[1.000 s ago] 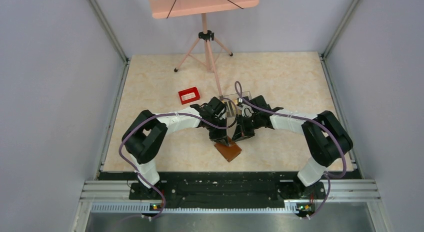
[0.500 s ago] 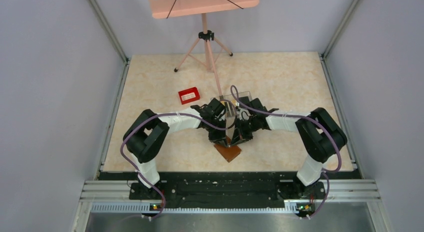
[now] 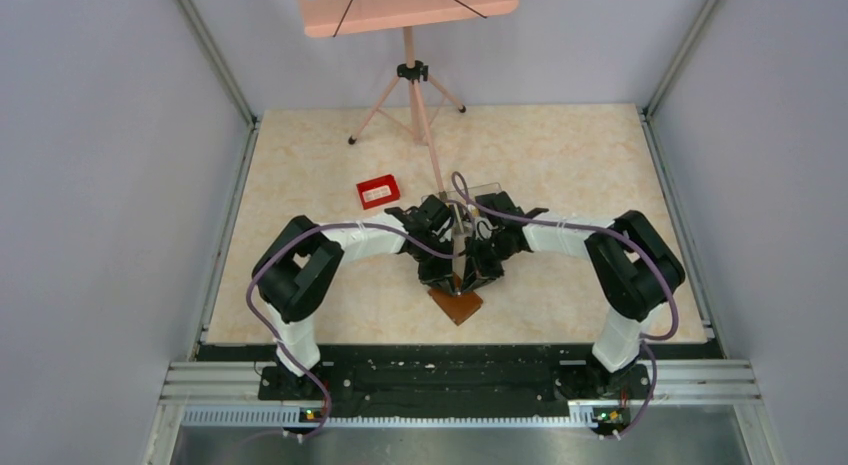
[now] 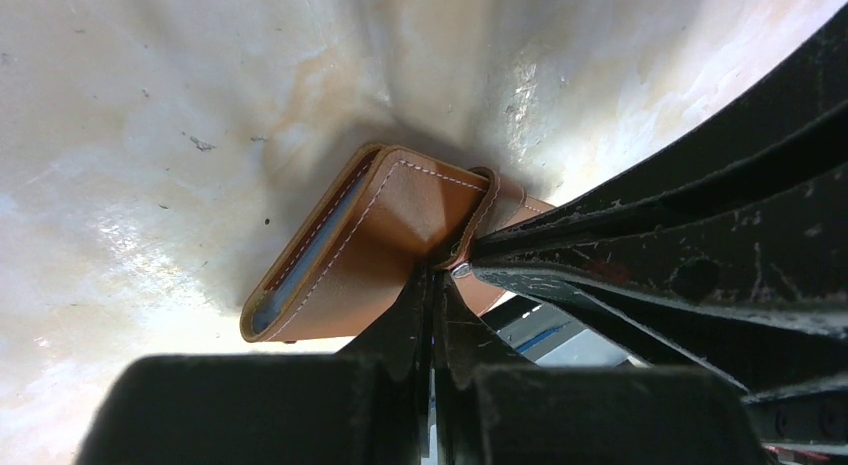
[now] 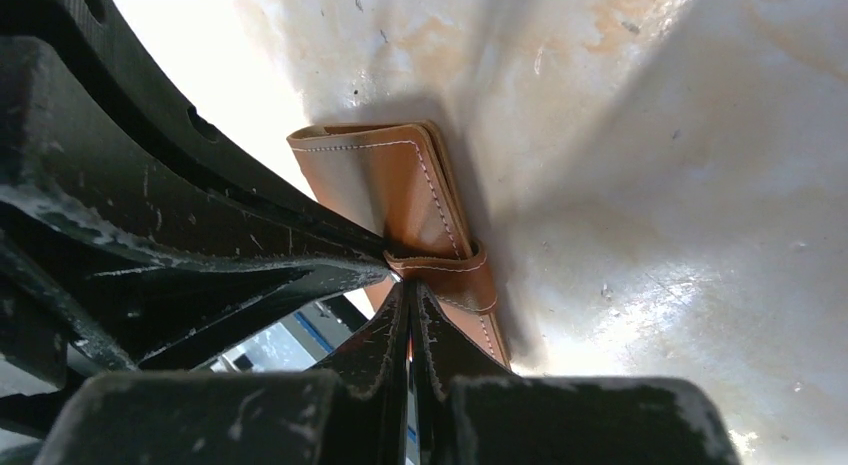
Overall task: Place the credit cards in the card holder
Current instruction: Close the card holder at the center of the board.
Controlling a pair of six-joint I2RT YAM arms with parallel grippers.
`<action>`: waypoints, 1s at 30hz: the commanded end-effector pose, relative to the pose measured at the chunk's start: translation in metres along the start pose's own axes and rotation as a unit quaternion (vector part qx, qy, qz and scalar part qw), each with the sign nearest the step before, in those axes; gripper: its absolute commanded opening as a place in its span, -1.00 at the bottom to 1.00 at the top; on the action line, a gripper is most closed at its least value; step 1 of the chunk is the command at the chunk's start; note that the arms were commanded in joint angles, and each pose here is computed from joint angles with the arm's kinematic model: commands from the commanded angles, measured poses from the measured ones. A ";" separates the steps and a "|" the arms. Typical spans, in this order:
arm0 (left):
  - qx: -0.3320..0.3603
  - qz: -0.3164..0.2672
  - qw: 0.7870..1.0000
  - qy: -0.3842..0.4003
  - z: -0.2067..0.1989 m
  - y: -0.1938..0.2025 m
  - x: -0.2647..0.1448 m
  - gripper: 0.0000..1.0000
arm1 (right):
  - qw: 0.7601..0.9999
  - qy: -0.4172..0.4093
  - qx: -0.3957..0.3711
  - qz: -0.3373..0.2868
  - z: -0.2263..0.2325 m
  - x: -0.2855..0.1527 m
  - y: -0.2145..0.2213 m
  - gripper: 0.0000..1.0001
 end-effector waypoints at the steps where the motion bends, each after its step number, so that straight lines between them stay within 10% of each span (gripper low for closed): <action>1: 0.013 0.014 1.000 -0.025 0.006 0.007 0.032 -1.00 | 0.988 0.150 -0.012 0.043 -0.038 0.021 0.021 -1.00; 30: 0.042 -0.035 0.998 -0.014 -0.016 -0.002 0.002 -1.00 | 0.996 0.045 -0.067 -0.045 0.018 -0.004 -0.004 -1.00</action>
Point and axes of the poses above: each gripper's point midway between its finger pads, its own x axis out along the fingers, its own z axis along the line the jaws close on, y = z × x, the point moved 7 cm from there along -x, back along the fingers, and after that the axes turned 2 degrees about x, right-handed, at the moved point
